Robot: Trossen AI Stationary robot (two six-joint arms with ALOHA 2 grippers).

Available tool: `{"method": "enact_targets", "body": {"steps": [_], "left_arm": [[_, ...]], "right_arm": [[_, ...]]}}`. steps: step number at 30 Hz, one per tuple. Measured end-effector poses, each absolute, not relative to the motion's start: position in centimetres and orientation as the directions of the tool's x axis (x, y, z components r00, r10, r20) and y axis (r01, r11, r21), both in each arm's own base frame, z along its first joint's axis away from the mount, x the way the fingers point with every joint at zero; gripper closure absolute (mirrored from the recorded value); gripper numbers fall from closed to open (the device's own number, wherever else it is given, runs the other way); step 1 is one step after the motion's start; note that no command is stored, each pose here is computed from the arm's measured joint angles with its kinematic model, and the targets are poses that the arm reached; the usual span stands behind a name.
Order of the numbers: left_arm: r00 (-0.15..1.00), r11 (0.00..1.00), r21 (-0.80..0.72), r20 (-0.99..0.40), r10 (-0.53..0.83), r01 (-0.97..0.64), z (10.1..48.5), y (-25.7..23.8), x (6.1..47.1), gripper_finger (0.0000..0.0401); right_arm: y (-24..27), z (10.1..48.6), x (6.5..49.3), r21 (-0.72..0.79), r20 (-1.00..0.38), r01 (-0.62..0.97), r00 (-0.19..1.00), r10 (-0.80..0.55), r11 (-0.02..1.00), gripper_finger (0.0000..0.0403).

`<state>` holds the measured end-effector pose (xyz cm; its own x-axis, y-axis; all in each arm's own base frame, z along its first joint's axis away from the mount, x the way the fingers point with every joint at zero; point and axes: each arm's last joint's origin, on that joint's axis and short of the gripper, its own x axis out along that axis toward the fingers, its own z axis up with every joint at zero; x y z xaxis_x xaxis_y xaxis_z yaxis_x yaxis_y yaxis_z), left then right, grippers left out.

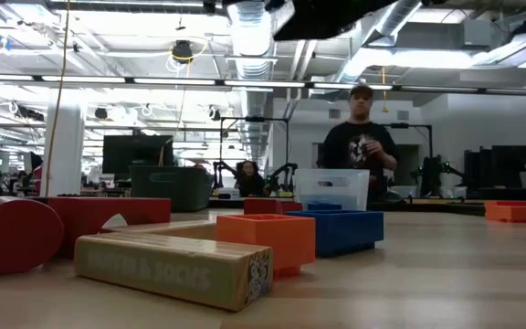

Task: Sort blocks
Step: Put the blue game piece into the top transparent bin

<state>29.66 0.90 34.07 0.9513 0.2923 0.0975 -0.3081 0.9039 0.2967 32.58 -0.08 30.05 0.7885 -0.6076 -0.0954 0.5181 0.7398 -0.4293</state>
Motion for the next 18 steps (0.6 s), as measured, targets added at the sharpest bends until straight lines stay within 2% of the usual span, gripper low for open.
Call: {"method": "enact_targets", "body": {"steps": [3, 11, 18], "left_arm": [[0.948, 0.898, 0.308, 0.046, 0.316, -0.315, 33.6, 1.1, 29.6, 0.0261], [0.952, 0.901, 0.319, 0.013, 0.306, -0.294, 33.1, 1.0, 29.9, 0.0261], [0.958, 0.905, 0.322, 0.022, 0.286, -0.277, 33.2, 1.0, 29.8, 0.0261]], "right_arm": [[0.7, 29.5, 32.4, -0.461, -0.131, 0.531, 0.752, -0.646, 0.711, 0.0210], [1.8, 29.5, 32.5, -0.459, -0.124, 0.486, 0.794, -0.595, 0.744, 0.0210], [2.2, 30.0, 32.8, -0.411, -0.090, 0.388, 0.883, -0.460, 0.825, 0.0210]]}}
